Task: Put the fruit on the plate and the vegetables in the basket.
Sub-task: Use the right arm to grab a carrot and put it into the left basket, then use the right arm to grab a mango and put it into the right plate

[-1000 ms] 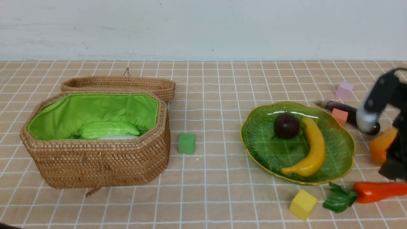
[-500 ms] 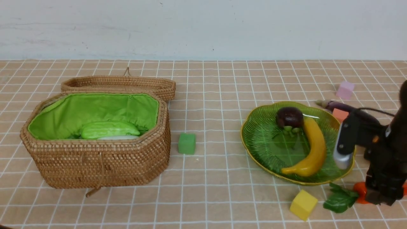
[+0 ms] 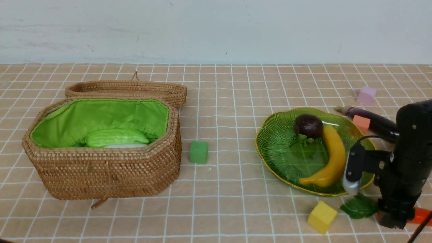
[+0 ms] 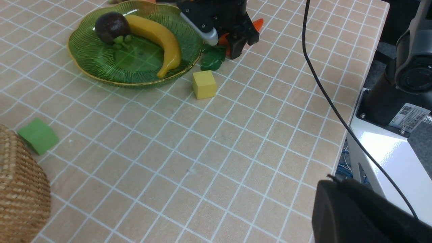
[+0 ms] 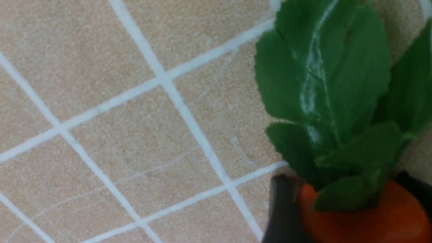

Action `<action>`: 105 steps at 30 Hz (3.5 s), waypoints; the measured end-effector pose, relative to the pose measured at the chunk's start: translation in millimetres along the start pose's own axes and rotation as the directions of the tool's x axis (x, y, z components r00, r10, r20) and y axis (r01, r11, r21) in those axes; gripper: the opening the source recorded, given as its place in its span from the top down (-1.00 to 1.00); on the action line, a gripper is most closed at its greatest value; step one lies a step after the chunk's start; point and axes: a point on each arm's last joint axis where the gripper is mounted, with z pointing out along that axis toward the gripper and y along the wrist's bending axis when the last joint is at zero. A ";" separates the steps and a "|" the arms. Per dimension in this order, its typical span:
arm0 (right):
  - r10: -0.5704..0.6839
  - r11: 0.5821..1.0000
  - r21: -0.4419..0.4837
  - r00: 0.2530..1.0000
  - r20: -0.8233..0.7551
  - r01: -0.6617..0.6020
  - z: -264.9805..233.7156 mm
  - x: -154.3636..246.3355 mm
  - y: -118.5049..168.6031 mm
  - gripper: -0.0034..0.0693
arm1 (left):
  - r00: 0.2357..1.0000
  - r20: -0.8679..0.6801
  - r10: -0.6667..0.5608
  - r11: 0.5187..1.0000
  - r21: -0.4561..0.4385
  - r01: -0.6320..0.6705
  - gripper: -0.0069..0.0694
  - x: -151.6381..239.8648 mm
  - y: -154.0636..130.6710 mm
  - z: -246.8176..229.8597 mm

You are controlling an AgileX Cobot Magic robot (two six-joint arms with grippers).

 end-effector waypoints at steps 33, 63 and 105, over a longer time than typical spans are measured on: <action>0.007 0.990 -0.050 0.305 0.952 0.132 -253.7 -302.4 118.5 -0.23 | 0.929 0.154 -0.337 0.777 -0.511 0.367 0.84 4.8 48.3 -14.1; 0.756 0.469 0.028 0.417 0.505 -0.883 -239.4 -52.7 -43.9 0.77 | 0.978 0.200 -0.059 0.995 -0.069 0.074 0.83 -17.6 7.6 -1.9; 0.956 0.224 -0.244 0.164 0.243 -0.944 -114.7 -9.8 -82.1 -0.61 | 0.974 0.224 -0.034 0.995 -0.088 0.056 0.83 -20.0 9.4 -2.3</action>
